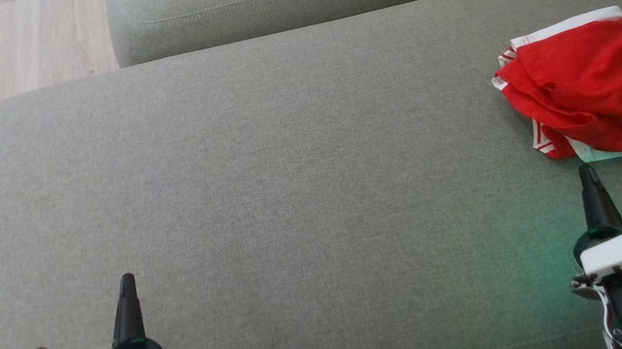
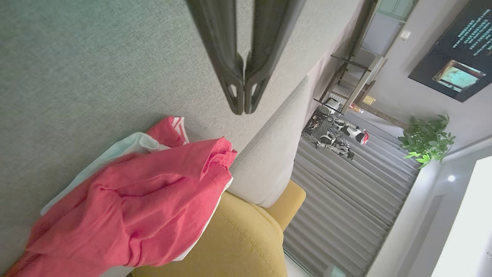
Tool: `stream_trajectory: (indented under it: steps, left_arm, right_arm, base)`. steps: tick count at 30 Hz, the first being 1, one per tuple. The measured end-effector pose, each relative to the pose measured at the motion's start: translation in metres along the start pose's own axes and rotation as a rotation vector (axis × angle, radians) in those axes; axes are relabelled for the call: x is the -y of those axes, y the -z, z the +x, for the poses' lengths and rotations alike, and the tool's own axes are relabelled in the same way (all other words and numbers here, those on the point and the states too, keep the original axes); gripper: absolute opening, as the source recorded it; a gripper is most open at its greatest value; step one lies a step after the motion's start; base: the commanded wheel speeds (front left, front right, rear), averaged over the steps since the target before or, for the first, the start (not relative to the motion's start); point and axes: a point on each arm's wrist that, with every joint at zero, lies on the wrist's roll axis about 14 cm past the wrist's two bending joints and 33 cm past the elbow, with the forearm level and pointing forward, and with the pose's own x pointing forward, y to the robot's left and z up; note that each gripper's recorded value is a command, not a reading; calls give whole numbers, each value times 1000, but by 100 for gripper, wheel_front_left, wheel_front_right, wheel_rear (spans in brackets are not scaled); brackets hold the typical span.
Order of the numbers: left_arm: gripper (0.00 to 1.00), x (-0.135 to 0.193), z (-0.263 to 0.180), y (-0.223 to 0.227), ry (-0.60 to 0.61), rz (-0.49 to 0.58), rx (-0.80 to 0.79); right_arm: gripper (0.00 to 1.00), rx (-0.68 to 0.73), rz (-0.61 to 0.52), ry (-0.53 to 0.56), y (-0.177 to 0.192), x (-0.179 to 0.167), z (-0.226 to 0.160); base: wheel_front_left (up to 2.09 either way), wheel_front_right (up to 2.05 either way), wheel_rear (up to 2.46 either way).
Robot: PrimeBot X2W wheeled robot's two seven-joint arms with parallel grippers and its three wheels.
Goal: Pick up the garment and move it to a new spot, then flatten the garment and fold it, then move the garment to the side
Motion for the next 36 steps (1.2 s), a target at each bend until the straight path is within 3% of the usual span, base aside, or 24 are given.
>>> stream_trajectory:
  steps: [36]
  left_arm:
    - [0, 0, 8, -15, 14, -356, 0]
  right_arm:
    - [0, 23, 444, -2, -16, 2, 0]
  base:
    - [0, 0, 0]
